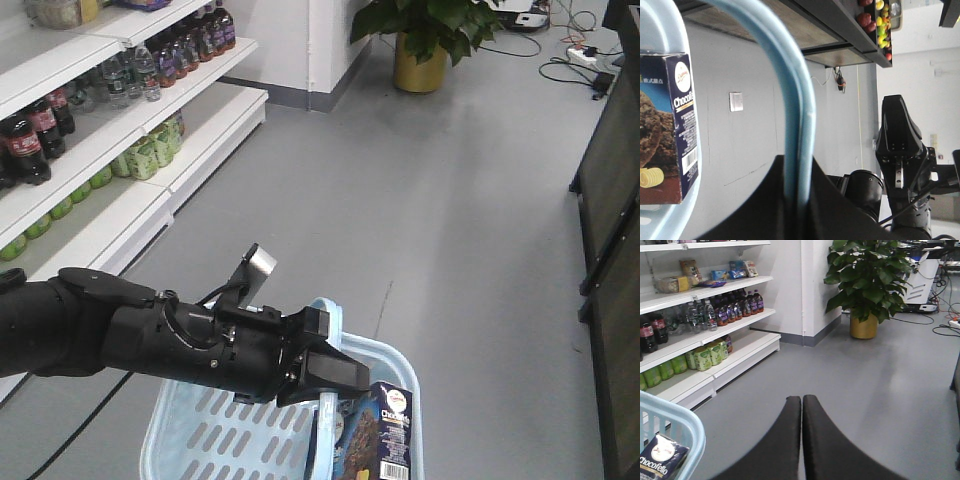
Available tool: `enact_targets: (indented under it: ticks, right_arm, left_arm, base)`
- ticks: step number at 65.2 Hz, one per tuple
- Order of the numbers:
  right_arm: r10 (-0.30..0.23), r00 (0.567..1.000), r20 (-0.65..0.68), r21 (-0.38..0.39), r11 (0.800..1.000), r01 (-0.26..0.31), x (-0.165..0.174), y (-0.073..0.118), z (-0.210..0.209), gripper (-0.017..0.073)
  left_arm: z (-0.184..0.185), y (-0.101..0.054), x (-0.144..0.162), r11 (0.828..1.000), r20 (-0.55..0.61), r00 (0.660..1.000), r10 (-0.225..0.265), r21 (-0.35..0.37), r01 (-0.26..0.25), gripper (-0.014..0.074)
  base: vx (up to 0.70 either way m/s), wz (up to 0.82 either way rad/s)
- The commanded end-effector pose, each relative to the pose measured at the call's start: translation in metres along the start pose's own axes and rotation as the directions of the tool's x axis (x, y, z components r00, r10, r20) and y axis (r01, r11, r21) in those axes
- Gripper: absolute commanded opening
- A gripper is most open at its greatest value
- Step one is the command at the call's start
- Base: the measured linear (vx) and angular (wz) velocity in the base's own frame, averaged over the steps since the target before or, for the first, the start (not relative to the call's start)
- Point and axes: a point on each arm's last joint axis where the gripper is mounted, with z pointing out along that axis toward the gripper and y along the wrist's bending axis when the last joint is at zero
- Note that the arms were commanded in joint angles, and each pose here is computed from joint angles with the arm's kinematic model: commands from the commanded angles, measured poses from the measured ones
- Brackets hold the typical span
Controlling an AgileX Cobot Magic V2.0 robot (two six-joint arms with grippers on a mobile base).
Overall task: Left arm holds basket, right arm returns cookies
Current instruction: 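Hold the basket with the left gripper while turning past the potted plant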
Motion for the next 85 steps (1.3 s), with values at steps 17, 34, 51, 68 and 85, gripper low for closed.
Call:
enact_targets:
  ticks: [17,34,51,68,85]
  right_arm:
    - [-0.013,0.996,0.088,-0.001,1.000,0.013,-0.0077,0.0002,-0.0010,-0.0008]
    - [-0.013,0.996,0.088,-0.001,1.000,0.013,-0.0077,0.0002,-0.0010,-0.0008]
    - [-0.013,0.996,0.088,-0.001,1.000,0.013,-0.0077,0.0002,-0.0010,-0.0008]
    - [-0.013,0.996,0.088,-0.001,1.000,0.013,-0.0077,0.0002,-0.0010,-0.0008]
    - [-0.013,0.996,0.088,-0.001,1.000,0.013,-0.0077,0.0002,-0.0010,-0.0008]
  left_arm:
    - [-0.0091,-0.0293,-0.0030,0.992,0.028,0.999,0.032,0.124,-0.035,-0.0006]
    - [-0.0091,-0.0293,-0.0030,0.992,0.028,0.999,0.032,0.124,-0.035,-0.0006]
    - [-0.0091,-0.0293,-0.0030,0.992,0.028,0.999,0.032,0.124,-0.035,-0.0006]
    - [-0.0091,-0.0293,-0.0030,0.992,0.028,0.999,0.032,0.124,-0.035,-0.0006]
    - [-0.0091,-0.0293,-0.0030,0.992,0.028,0.999,0.032,0.124,-0.035,-0.0006]
  base:
    - [0.11,-0.26]
    - [0.15,-0.26]
    - [0.18,-0.30]
    - [0.22,-0.24]
    - [0.28,-0.05]
